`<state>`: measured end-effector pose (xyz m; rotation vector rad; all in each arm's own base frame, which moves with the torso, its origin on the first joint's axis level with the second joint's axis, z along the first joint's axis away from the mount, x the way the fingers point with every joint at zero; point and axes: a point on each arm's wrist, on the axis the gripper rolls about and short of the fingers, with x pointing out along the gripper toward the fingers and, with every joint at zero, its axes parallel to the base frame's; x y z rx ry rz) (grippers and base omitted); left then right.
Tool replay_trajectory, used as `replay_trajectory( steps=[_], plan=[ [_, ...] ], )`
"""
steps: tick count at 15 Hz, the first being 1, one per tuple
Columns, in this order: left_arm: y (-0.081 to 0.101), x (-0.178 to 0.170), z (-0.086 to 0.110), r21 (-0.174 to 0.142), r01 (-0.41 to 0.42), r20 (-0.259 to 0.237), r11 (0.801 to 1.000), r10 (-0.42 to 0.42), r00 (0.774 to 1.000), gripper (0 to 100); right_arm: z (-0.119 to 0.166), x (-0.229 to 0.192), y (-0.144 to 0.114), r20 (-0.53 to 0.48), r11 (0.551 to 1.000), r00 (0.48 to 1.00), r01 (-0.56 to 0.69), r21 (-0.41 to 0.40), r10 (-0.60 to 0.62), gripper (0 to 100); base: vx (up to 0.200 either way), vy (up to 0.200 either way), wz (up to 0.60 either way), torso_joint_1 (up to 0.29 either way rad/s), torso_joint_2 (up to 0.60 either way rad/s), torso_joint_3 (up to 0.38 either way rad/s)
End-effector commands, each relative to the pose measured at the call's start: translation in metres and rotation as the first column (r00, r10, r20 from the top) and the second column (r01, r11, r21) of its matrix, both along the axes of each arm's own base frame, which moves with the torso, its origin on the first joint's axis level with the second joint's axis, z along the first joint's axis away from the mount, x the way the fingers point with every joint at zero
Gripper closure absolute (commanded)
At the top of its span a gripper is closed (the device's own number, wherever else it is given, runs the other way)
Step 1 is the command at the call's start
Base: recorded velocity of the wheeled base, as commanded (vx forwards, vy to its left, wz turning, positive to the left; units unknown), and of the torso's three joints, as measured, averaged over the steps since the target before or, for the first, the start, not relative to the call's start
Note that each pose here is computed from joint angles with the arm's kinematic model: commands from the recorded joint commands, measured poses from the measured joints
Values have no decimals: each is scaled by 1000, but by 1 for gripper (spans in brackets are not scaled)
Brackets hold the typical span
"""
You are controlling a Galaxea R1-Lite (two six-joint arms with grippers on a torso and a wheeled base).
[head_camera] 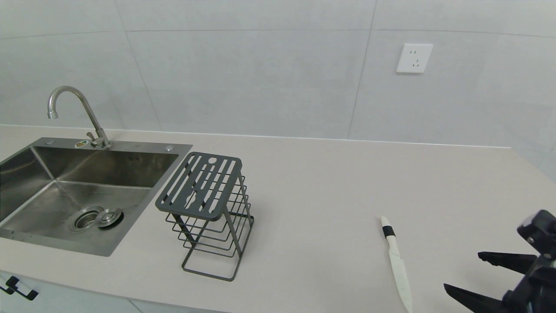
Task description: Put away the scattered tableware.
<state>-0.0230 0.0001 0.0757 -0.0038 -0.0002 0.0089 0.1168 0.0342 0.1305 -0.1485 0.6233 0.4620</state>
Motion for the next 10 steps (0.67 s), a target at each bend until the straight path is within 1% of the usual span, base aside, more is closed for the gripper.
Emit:
replay_trajectory(
  steps=[1,2,3,6,8,10],
  plan=[
    [0,0,0,1,0,-2,1000,0,1000,0,-4,23,10,-63,999,998,-9,-41,7,0,0,0,0,0,0,0],
    [0,0,0,-1,0,-3,1000,0,1000,0,-5,30,18,-87,999,996,-19,-48,15,0,0,0,0,0,0,0],
    [0,0,0,-1,0,-3,1000,0,1000,0,-5,33,20,-96,999,995,-2,-46,-3,0,0,0,0,0,0,0],
    [0,0,0,-1,0,-2,1000,0,1000,0,-11,44,27,-172,992,977,129,-10,-129,0,0,0,0,0,0,0],
    [0,0,0,-1,0,0,1000,0,1000,0,-13,49,42,-231,982,958,187,41,-172,0,0,0,0,0,0,0],
    [0,0,0,-1,0,-2,1000,0,1000,0,-17,51,52,-258,977,946,210,33,-195,0,0,0,0,0,0,0]
  ],
)
